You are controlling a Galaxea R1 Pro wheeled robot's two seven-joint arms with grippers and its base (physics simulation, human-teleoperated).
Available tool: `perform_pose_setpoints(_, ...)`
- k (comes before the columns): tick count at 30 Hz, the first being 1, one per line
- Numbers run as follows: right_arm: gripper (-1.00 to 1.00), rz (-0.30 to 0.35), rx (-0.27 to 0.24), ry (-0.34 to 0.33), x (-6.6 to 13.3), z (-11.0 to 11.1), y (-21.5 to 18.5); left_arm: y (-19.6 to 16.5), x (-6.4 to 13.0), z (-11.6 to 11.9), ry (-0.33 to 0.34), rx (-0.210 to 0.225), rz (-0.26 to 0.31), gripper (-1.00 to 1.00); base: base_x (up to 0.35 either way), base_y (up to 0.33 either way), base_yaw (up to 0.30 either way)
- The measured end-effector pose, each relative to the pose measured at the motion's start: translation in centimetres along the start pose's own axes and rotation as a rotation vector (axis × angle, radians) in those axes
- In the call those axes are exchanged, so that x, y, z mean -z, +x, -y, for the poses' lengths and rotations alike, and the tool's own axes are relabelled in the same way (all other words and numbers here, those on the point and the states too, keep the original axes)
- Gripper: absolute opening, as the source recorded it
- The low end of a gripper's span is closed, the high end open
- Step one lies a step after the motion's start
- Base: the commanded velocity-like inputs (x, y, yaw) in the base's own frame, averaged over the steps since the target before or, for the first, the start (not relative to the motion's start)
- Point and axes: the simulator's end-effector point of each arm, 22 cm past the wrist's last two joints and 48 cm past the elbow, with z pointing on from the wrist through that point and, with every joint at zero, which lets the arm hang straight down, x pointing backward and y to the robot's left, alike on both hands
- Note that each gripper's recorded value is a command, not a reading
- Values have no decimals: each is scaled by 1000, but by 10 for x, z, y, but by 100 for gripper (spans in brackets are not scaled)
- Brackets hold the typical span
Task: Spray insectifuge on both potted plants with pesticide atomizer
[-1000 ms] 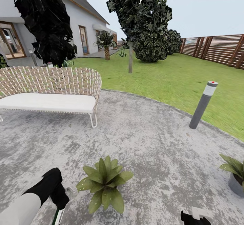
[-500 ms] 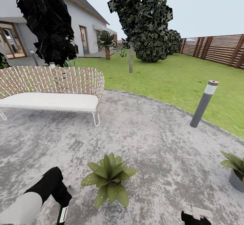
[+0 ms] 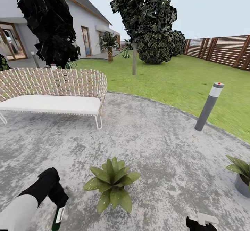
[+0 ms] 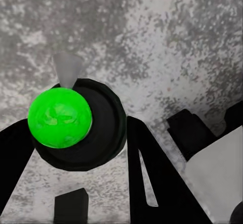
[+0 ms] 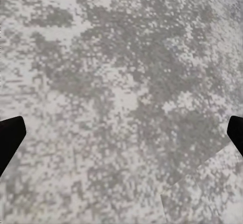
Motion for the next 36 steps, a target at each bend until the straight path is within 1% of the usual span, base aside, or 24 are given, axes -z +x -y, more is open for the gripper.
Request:
perform_pose_setpoints(2,100,-1,-1,-3,0,-2,0,6,0,-2,6,6,-6,-100,0,0,0)
perform_pose_setpoints(3,100,-1,-2,-5,1,-4,1,0,-2,7,22,5,2,-100,0,0,0)
perform_pose_setpoints(4,100,-1,-3,-5,1,-4,1,-16,-5,25,46,-10,18,-100,0,0,0)
perform_pose_setpoints(6,100,-1,-3,-5,1,-4,1,-25,-6,37,58,-26,24,-100,0,0,0)
perform_pose_setpoints(9,100,-1,-3,-5,1,-4,1,-25,-6,35,54,-27,22,-100,-77,105,-60)
perform_pose_setpoints(16,100,1,-4,-6,1,-4,-1,-30,1,32,47,-24,32,-100,-157,249,-257)
perform_pose_setpoints(18,100,3,-4,-6,1,-4,-1,-36,7,28,40,-18,41,-100,46,318,-277)
perform_pose_setpoints(19,100,3,-5,-6,1,-4,-2,-42,13,26,35,-7,47,-100,102,326,-236)
perform_pose_setpoints(21,100,5,-5,-6,1,-4,-2,-45,16,25,31,-1,48,-100,125,314,-122)
perform_pose_setpoints(24,100,7,-6,-3,1,-3,-3,-46,18,24,26,-1,47,-100,30,60,-14)
perform_pose_setpoints(26,100,7,-6,-3,1,-3,-3,-52,24,21,13,-17,53,-100,3,6,-1)
perform_pose_setpoints(27,100,7,-5,-3,1,-3,-3,-62,34,21,14,-31,68,-100,1,2,0)
perform_pose_setpoints(28,100,7,-5,-3,1,-3,-3,-72,44,24,29,-54,74,-100,1,1,0)
perform_pose_setpoints(29,100,7,-5,-3,1,-3,-3,-80,54,29,41,-88,65,-100,0,0,0)
perform_pose_setpoints(30,100,7,-5,-3,1,-3,-3,-82,60,31,44,-115,49,-100,0,0,0)
perform_pose_setpoints(31,100,7,-5,-3,1,-2,-3,-83,67,35,44,-155,16,-100,0,0,0)
perform_pose_setpoints(33,100,7,-5,-3,1,-2,-3,-84,76,42,54,-199,-29,-100,0,0,0)
perform_pose_setpoints(36,100,6,-5,-2,1,-2,-3,-88,86,45,59,-220,-47,-100,0,0,0)
